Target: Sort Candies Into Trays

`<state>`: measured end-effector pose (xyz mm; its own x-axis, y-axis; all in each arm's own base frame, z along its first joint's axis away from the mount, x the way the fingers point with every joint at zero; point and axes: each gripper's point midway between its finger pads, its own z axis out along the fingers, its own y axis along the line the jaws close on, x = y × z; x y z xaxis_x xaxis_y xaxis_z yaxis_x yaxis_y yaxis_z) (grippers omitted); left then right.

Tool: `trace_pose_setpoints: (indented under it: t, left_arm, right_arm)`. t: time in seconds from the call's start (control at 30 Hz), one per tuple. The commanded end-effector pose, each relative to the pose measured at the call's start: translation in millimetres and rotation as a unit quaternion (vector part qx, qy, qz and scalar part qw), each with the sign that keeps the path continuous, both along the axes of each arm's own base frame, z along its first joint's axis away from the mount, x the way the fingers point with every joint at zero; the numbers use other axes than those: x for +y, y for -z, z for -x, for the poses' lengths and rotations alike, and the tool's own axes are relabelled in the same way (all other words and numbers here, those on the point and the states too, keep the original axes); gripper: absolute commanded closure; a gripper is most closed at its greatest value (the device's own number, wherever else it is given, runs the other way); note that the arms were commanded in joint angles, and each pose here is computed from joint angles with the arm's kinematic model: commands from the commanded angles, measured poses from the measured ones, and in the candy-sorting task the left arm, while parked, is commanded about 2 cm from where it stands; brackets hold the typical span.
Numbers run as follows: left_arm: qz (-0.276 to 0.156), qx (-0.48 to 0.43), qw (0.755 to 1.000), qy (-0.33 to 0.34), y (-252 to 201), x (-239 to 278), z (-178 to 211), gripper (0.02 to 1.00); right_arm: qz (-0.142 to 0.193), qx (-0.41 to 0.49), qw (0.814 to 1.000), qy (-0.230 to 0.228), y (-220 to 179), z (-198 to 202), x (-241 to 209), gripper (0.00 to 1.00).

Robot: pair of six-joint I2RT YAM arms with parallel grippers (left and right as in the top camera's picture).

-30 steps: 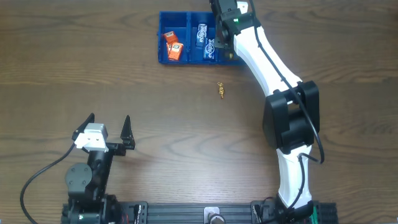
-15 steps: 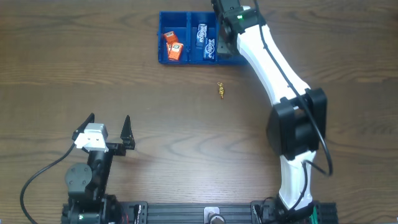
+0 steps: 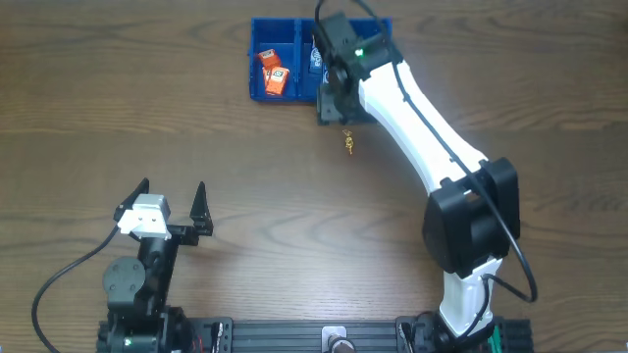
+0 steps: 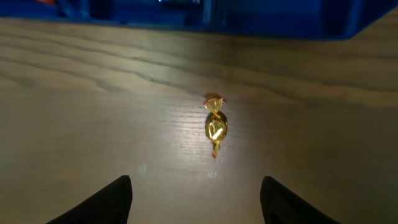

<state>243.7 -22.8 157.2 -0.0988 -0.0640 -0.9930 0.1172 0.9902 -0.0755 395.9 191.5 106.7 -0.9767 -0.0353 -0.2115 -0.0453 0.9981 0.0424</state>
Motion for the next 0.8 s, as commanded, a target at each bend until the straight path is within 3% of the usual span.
trace_pose_setpoints:
  t: [0.03,0.43,0.8]
  left_arm:
    - [-0.001,0.026,1.0,0.008,17,-2,1,0.023]
    - [-0.001,0.026,1.0,0.008,17,-2,1,0.023]
    - [-0.001,0.026,1.0,0.008,17,-2,1,0.023]
  right_arm:
    - [-0.004,0.008,1.0,-0.009,28,1,3,0.316]
    - [0.022,0.04,0.999,-0.002,77,-1,-2,0.321]
    - [0.034,0.066,0.997,0.006,92,11,-16,0.321]
